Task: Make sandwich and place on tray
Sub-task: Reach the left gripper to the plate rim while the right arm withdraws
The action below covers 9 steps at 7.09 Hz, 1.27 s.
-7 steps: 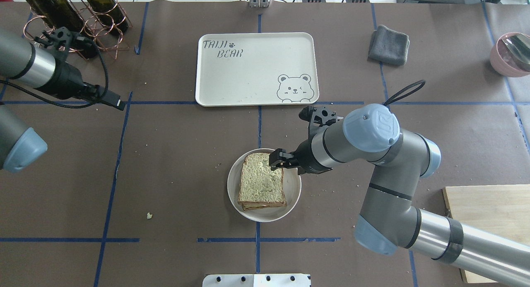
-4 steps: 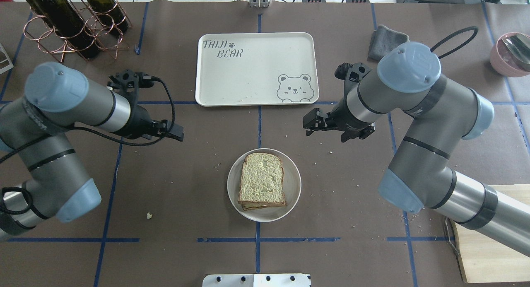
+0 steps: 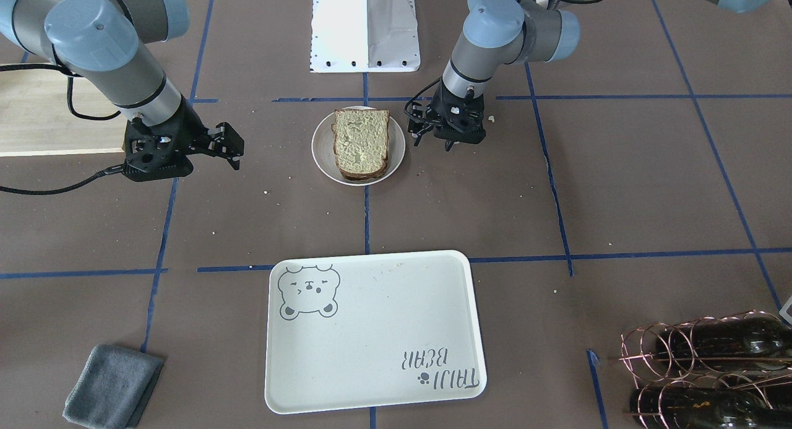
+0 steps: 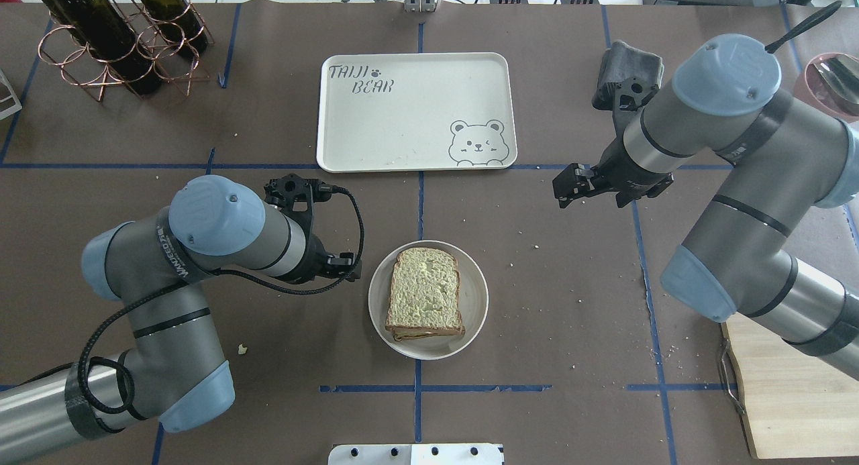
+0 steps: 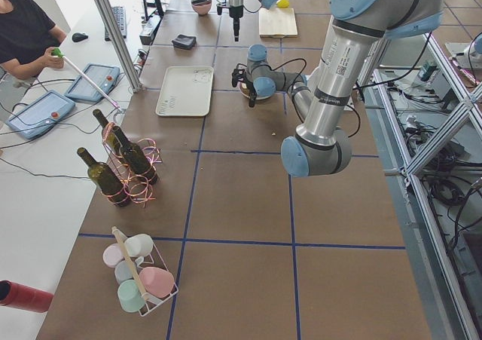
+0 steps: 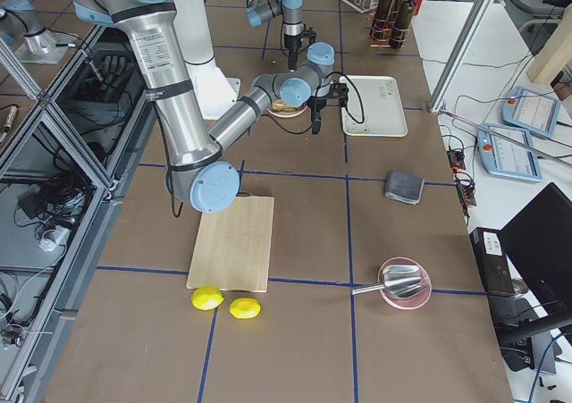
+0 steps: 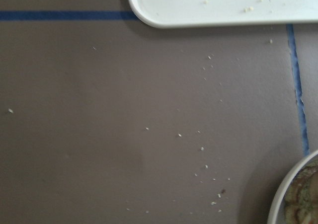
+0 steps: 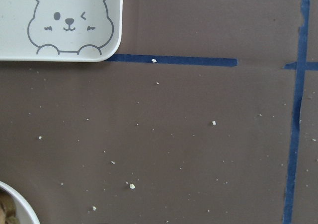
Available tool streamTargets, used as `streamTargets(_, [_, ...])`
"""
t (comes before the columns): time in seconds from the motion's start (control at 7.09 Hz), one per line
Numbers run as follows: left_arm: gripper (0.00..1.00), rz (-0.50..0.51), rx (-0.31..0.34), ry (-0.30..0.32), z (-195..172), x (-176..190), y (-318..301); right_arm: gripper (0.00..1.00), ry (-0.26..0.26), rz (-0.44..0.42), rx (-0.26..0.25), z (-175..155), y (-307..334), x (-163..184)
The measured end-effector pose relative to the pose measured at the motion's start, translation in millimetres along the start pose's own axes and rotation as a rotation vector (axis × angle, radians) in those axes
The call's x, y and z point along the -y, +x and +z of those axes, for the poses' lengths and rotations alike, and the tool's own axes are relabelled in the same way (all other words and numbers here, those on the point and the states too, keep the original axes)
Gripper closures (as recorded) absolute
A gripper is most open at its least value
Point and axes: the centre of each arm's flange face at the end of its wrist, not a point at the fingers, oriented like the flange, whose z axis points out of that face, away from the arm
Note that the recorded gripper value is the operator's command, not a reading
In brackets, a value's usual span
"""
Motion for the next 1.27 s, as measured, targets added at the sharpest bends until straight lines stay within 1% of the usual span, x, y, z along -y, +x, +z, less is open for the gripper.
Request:
streamTargets(0.28, [0.43, -0.007, -0.01, -0.034, 20, -19, 20, 0.0, 0.0, -0.027, -0.014, -3, 29, 5])
streamTargets(0.42, [0.48, -0.011, -0.025, -0.048, 30, -29, 27, 0.0, 0.001, -0.028, -0.019, -4, 35, 6])
streamTargets(0.56, [0.56, -0.018, -0.035, -0.055, 37, -34, 30, 0.0, 0.001, -0.027, -0.021, -5, 39, 6])
streamTargets(0.71, [0.68, -0.021, -0.041, -0.057, 41, -35, 31, 0.0, 0.003, -0.026, -0.022, -5, 40, 7])
streamTargets(0.85, [0.72, -0.022, -0.043, -0.058, 42, -35, 33, 0.0, 0.004, -0.024, -0.023, -6, 42, 8])
streamTargets(1.27, [0.73, -0.021, -0.049, -0.057, 44, -33, 40, 0.0, 0.008, -0.02, -0.023, -8, 44, 9])
